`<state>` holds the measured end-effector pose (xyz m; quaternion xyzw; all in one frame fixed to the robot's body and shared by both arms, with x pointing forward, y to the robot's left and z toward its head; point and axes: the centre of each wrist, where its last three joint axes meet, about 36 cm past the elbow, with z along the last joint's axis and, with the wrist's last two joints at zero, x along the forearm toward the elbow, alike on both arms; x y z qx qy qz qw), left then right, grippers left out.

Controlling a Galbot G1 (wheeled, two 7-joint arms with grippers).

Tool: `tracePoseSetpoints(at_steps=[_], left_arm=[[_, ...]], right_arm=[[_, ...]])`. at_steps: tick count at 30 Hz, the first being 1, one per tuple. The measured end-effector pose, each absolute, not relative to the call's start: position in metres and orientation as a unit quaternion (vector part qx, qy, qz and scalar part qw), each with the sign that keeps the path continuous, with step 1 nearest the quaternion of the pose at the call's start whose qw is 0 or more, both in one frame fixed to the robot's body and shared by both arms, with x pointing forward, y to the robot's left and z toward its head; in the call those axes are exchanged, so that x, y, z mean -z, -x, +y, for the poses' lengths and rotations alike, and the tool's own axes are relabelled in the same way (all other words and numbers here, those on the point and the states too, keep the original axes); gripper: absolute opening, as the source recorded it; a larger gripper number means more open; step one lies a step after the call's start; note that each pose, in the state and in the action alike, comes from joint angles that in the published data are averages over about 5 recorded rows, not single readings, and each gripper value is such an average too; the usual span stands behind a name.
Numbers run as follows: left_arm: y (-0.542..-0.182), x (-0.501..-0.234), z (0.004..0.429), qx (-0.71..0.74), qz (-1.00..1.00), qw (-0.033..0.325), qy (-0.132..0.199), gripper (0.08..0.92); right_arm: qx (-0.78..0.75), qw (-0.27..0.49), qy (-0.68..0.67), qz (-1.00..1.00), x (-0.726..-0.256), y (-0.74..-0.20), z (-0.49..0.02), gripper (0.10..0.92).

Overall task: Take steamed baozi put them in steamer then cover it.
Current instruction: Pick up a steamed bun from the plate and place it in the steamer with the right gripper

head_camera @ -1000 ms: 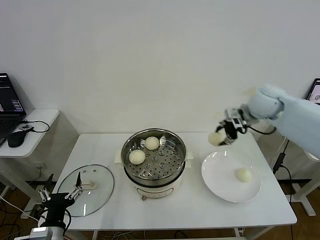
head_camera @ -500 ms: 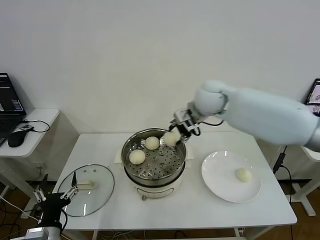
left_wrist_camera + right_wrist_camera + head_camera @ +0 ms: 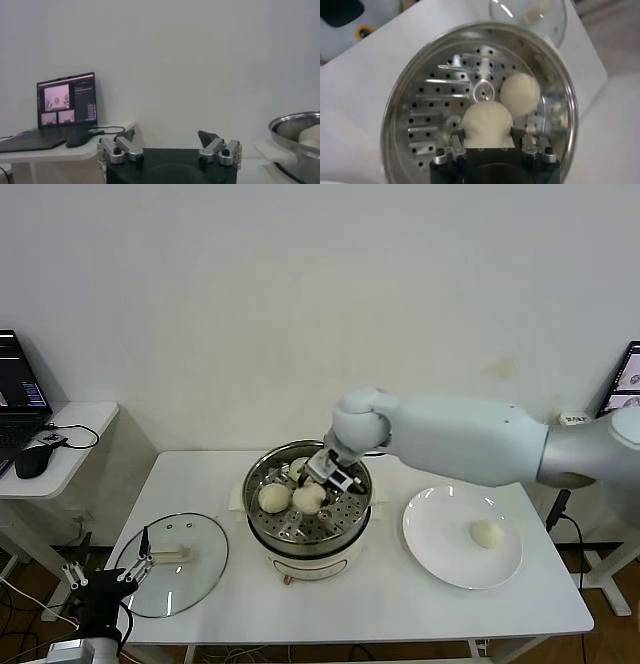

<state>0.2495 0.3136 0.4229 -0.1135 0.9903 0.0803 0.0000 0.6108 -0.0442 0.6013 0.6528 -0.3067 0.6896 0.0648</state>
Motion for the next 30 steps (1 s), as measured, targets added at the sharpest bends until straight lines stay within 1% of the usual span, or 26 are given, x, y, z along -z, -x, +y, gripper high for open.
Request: tracePoseSetpoints(at_steps=[15,17,25,30], left_arm=[[-0.249,-0.422,0.312,-0.077,0.99,-0.001,0.115,0.823],[-0.249,-0.421,0.312,-0.077,0.99,-0.001,0.115,0.823],[-0.249,-0.422,0.312,-0.077,0.99,-0.001,0.114,0.823],[-0.247,-0.423,0.316,-0.084,0.99,-0.001,0.113,0.823]], right_arm=[[-0.686,0.052,-0.684,-0.242,-0.589,-0.603,-0.04,0.595],[-0.686,0.051,-0.685,-0.241,-0.589,-0.603,-0.042,0.609],[-0.69,0.047,-0.677,-0.251,-0.607,-0.607,-0.051,0.798],[-0.694,0.052,-0.662,-0.279,-0.628,-0.612,-0.068,0.822]])
